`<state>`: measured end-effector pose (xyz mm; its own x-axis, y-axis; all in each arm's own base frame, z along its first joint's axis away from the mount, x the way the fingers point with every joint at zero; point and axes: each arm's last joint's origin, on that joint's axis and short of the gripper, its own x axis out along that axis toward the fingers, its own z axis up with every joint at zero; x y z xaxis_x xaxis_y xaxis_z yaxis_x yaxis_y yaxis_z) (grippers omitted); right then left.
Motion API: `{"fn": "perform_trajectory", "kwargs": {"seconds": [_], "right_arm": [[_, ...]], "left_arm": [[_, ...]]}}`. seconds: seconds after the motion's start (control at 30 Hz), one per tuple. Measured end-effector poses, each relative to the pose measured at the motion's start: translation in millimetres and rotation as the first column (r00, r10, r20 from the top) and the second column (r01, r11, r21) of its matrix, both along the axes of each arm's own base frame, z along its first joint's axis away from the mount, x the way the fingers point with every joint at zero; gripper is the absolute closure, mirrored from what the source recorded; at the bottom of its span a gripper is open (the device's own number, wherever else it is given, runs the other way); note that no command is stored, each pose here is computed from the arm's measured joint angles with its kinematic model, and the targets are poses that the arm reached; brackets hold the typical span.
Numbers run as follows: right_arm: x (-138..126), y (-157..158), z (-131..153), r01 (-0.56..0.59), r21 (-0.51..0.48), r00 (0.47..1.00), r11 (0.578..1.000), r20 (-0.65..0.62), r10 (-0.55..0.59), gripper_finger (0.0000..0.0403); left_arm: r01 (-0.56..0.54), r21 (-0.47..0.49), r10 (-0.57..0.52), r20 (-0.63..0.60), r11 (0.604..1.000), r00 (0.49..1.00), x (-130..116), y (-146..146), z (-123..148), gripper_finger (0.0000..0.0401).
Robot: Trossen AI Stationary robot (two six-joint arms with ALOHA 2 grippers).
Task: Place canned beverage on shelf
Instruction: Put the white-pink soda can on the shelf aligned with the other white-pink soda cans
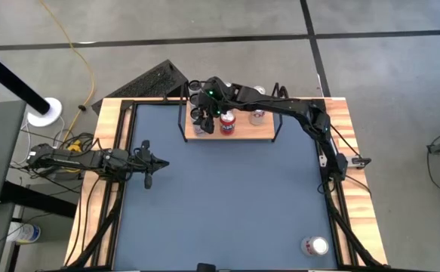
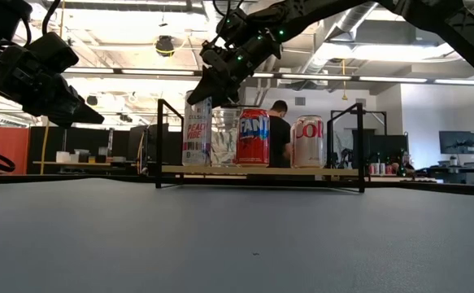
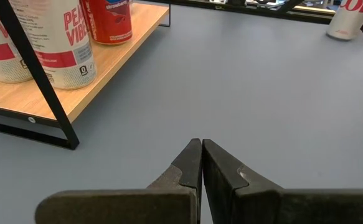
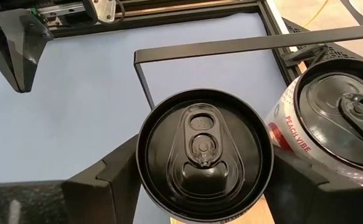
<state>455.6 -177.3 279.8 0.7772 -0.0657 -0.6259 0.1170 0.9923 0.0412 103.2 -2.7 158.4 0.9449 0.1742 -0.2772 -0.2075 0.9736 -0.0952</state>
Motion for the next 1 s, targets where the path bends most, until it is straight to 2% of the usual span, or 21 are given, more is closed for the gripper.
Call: {"fn": "perform_trajectory", "kwargs": {"seconds": [0.8, 1.0], "right_arm": [[0.8, 4.6, -0.9, -0.009, -0.019, 1.000, 1.000, -0.019, 0.009, 0.0126], [0.2, 8.7, 6.4, -0.009, -0.018, 0.999, 1.000, -0.043, 0.009, 0.0126]], "left_arm": [[0.000, 0.000, 0.000, 0.000, 1.000, 1.000, 0.0, 0.0, -0.1, 0.0401], [0.000, 0.000, 0.000, 0.000, 1.000, 1.000, 0.0, 0.0, -0.1, 0.0401]]}}
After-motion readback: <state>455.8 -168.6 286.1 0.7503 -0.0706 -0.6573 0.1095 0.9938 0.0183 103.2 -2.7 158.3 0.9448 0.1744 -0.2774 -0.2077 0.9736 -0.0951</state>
